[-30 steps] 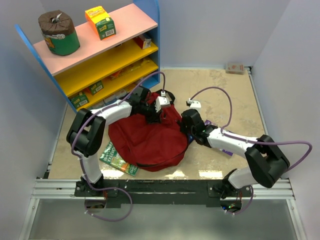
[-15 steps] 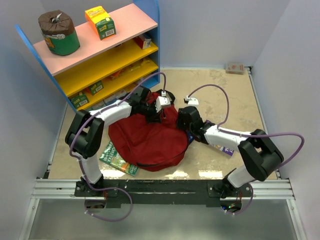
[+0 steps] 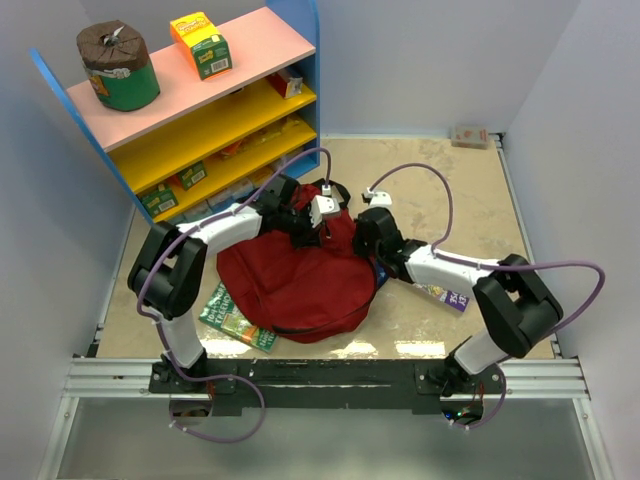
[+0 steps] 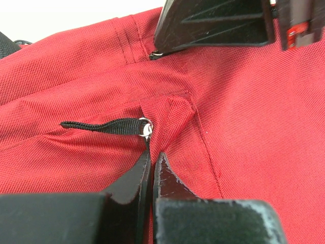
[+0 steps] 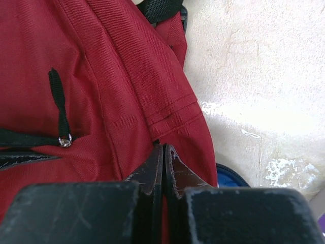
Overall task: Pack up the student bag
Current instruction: Unzip the student bag at the center of the board.
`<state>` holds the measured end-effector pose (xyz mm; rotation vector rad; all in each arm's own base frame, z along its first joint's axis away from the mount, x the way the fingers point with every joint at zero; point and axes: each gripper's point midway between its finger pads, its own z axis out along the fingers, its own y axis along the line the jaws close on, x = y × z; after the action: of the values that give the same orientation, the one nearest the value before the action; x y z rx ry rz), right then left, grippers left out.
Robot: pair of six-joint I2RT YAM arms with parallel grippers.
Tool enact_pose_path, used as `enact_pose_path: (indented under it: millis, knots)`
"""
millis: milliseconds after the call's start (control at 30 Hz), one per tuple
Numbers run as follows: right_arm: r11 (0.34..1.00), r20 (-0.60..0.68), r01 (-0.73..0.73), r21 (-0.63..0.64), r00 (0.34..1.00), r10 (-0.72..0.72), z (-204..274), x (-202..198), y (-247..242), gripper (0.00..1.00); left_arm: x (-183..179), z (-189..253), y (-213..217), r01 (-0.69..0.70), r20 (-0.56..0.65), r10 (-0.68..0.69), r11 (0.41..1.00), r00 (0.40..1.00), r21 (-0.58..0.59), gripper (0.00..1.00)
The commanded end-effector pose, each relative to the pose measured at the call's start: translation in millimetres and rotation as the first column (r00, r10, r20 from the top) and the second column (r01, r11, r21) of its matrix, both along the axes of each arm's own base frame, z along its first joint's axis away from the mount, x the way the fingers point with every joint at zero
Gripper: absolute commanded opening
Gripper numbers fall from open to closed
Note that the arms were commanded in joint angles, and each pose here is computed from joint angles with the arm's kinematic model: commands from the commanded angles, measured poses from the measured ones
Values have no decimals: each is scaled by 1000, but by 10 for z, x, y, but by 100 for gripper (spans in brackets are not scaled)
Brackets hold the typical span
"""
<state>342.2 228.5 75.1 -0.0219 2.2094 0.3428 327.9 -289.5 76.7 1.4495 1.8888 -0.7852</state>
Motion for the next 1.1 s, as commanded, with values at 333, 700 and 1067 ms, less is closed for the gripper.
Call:
enact_pose_path:
  millis: [333,700,1067]
  knots:
    - [989,151,142,35,978,-146,741,-31,-374,0,33,253,-41,-16,67,19,999,998,-46,0]
    - [984,113,167,65,978,-173,635,-238,-505,0,197,1065,-324,59,155,-33,985,987,-165,52]
    - [981,111,171,92,977,-181,703,-293,-526,0,187,527,-933,366,44,-364,920,930,-143,71]
